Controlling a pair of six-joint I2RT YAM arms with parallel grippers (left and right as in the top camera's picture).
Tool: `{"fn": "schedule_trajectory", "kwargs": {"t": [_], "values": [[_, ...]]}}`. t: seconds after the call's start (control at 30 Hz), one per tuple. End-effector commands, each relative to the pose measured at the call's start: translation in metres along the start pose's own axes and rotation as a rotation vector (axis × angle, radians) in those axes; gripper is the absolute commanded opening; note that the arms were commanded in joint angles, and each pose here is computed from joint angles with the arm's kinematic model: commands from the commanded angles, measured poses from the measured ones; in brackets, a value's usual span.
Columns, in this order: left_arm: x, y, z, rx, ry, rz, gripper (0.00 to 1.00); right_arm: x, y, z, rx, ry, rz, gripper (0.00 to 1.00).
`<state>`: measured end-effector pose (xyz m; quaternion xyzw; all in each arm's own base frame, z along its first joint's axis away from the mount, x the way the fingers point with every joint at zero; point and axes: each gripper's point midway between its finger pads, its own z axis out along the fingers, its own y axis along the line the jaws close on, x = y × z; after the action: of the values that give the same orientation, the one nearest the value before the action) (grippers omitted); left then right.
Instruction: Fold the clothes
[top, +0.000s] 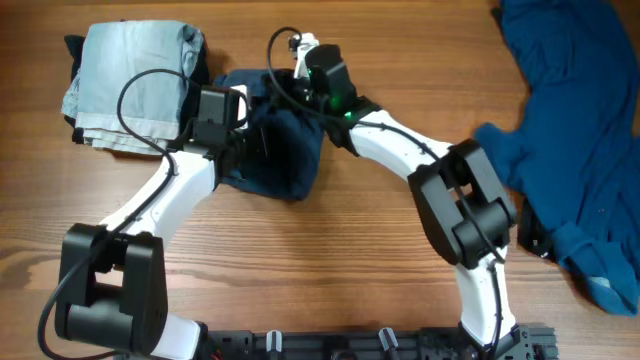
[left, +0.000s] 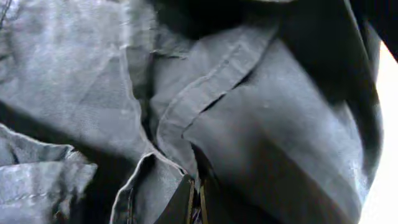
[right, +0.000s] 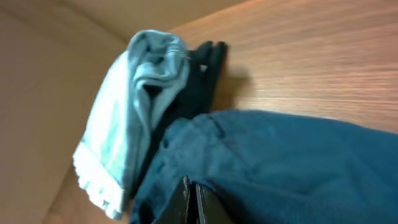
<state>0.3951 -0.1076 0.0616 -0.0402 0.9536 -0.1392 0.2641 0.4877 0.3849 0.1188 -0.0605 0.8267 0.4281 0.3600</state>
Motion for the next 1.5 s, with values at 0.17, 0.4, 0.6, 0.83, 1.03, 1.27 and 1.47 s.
{"fn": "schedule_trajectory", "kwargs": {"t": [0.17, 0.4, 0.6, 0.83, 1.03, 1.27, 1.47], "values": [[0.004, -0.003, 0.004, 0.009, 0.015, 0.011, 0.04, -0.052, 0.041, -0.039, -0.241, 0.021, -0.122, 1.0], [-0.032, -0.021, -0.042, 0.075, -0.12, 0.022, 0.42, -0.082, -0.03, -0.141, 0.004, 0.186, 0.0, 1.0], [-0.099, 0.016, -0.159, 0.048, -0.456, -0.066, 0.83, 0.016, -0.033, -0.115, 0.212, 0.425, 0.098, 0.82], [-0.094, 0.081, -0.171, -0.055, -0.448, -0.247, 0.85, 0.072, -0.019, -0.058, 0.291, 0.427, -0.035, 0.52], [-0.095, 0.082, -0.172, -0.064, -0.451, -0.25, 0.86, 0.106, -0.014, -0.019, 0.291, 0.41, -0.181, 0.41], [-0.095, 0.085, -0.172, -0.08, -0.455, -0.253, 0.86, 0.111, 0.04, -0.01, 0.139, 0.412, -0.225, 0.04], [-0.095, 0.087, -0.172, -0.088, -0.457, -0.256, 0.87, 0.106, 0.047, -0.011, 0.124, 0.397, -0.176, 0.71]]}}
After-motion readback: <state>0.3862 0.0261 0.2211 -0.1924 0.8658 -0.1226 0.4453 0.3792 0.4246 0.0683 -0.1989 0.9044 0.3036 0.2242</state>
